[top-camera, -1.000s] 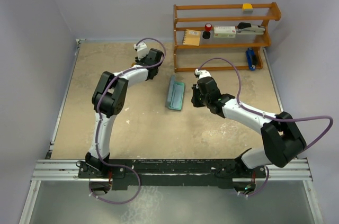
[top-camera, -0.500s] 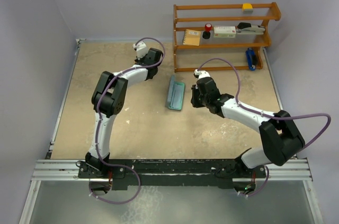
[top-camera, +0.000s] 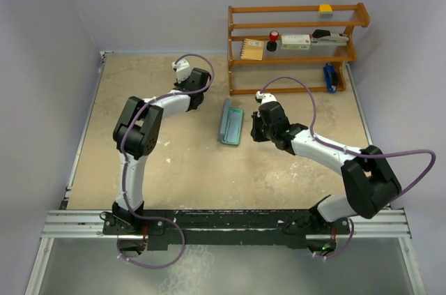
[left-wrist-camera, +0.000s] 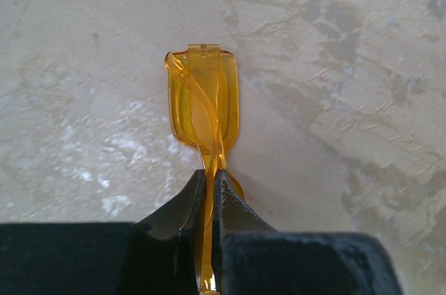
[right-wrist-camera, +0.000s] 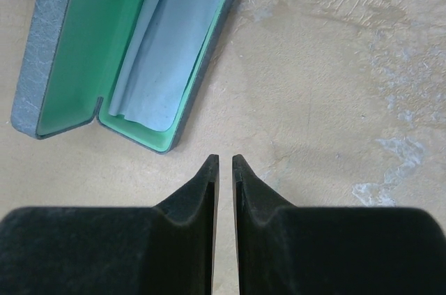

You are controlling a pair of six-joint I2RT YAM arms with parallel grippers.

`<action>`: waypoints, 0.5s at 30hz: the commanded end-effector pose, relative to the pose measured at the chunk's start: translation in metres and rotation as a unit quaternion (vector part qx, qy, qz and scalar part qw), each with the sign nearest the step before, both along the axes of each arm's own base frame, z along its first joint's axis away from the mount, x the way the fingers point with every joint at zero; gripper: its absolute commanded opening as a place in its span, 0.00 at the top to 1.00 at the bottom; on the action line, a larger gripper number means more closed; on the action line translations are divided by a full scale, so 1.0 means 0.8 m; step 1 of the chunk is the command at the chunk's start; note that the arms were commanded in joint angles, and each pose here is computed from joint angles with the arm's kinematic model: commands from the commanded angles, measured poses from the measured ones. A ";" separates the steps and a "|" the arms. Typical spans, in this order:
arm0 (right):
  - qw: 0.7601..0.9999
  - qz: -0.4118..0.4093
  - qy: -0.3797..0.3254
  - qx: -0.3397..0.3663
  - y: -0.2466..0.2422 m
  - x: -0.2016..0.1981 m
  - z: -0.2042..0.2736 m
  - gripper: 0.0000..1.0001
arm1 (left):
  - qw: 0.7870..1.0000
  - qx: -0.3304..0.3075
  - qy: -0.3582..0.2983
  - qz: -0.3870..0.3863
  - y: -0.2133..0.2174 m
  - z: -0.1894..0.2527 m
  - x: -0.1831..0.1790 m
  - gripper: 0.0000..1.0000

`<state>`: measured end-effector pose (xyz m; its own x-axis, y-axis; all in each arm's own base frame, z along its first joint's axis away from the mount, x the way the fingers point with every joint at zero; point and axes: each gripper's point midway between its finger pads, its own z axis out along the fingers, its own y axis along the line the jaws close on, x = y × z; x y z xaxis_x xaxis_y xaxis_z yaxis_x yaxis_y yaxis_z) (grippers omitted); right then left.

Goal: Organize the sunglasses
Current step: Pick up the sunglasses from the center of the board.

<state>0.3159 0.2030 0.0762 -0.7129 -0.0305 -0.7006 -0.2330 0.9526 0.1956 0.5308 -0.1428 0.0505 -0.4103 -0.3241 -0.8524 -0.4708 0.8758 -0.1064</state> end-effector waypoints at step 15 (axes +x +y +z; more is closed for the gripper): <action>0.999 -0.050 -0.017 0.005 -0.026 -0.009 0.010 0.86 | 0.994 -0.002 -0.048 -0.094 -0.025 0.149 -0.079 1.00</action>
